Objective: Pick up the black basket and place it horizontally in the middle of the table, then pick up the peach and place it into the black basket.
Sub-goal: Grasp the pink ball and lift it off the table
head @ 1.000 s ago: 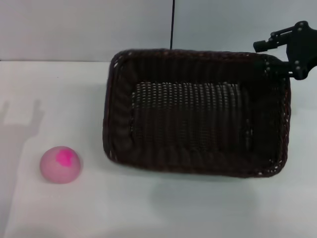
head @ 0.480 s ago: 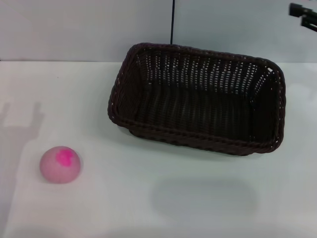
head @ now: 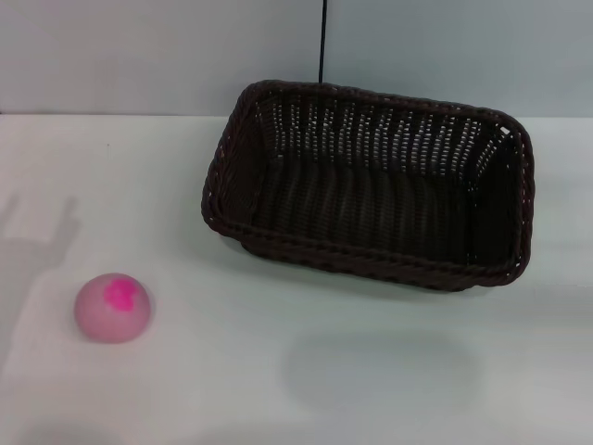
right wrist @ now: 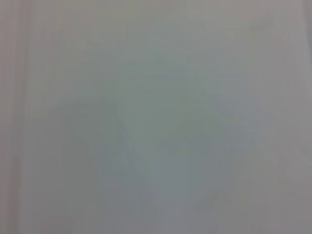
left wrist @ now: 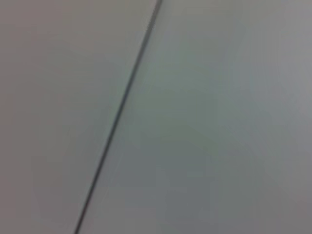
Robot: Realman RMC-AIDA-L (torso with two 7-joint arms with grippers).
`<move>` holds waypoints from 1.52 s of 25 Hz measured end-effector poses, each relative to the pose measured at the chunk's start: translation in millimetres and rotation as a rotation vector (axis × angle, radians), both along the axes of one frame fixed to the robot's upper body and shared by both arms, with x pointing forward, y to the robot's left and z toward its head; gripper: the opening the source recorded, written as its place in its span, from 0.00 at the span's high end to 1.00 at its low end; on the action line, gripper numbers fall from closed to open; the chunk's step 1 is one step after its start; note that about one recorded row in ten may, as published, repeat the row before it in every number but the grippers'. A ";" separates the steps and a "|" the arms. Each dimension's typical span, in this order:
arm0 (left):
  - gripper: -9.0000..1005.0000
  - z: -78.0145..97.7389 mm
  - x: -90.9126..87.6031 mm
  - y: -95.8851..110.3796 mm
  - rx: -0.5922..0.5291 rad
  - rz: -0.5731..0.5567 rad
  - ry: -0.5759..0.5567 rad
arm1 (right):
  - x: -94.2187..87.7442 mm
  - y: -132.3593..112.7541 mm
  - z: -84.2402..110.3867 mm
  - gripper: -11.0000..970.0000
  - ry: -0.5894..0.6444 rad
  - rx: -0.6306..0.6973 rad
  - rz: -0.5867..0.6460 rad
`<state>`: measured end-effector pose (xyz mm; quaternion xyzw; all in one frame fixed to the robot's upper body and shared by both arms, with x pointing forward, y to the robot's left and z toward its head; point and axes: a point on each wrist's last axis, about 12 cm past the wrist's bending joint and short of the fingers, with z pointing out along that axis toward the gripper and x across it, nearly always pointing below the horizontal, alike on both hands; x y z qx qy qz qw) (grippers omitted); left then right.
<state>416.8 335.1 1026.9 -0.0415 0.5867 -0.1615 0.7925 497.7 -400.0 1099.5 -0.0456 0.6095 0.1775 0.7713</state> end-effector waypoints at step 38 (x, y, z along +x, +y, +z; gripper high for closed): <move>0.22 -5.5 -4.7 18.1 0.433 -0.680 0.366 | -53.2 -19.9 -67.7 0.57 0.148 0.283 -0.403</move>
